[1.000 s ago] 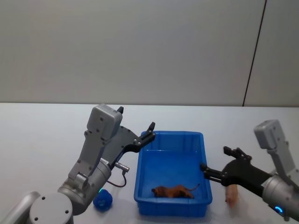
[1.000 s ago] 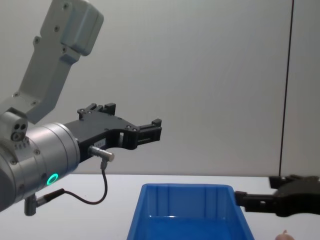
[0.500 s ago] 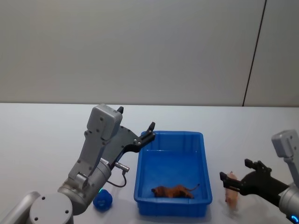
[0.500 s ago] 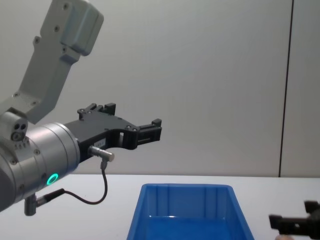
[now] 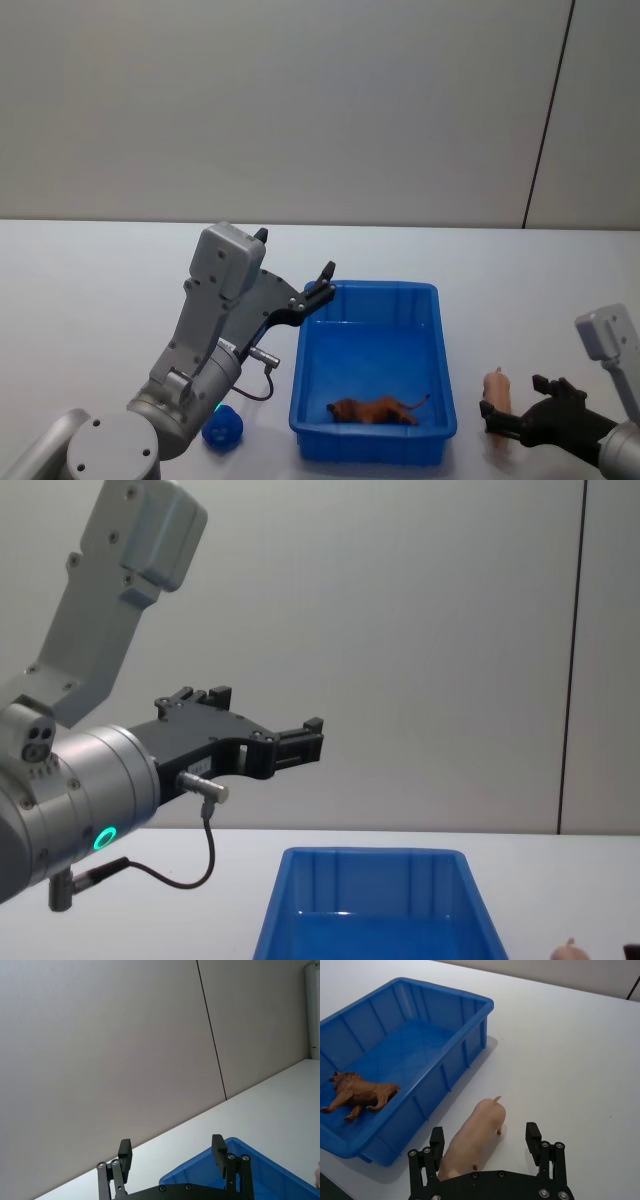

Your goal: Pick up the two dolls from the table and place them into the box.

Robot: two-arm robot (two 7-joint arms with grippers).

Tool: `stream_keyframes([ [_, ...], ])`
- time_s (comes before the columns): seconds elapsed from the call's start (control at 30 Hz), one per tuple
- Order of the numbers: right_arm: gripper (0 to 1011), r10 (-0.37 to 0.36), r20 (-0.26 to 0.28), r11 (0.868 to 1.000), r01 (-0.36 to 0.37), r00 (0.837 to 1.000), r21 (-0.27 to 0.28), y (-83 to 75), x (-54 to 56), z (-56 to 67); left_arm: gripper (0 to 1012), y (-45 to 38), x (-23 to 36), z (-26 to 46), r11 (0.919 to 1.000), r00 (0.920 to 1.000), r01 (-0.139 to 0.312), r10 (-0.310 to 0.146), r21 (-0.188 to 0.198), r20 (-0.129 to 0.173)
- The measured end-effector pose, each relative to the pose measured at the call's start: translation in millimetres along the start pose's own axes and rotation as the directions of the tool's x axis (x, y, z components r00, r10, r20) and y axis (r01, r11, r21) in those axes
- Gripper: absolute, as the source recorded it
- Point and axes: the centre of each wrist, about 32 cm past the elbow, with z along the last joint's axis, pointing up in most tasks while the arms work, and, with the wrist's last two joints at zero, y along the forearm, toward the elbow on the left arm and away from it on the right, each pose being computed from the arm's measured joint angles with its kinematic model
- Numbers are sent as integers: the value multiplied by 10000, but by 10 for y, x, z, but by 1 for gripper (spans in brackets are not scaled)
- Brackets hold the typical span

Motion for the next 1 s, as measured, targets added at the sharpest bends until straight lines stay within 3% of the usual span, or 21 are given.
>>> stream_keyframes([
  [0.73,994,114,-117,9992,-119,9999,-371,138,-96,-93,1004,0,0,0,10000,10000,1,-1,0,0],
  [1.0,808,76,-244,9993,-85,9997,-377,172,-113,-98,1004,0,0,0,10000,10000,0,0,0,0],
])
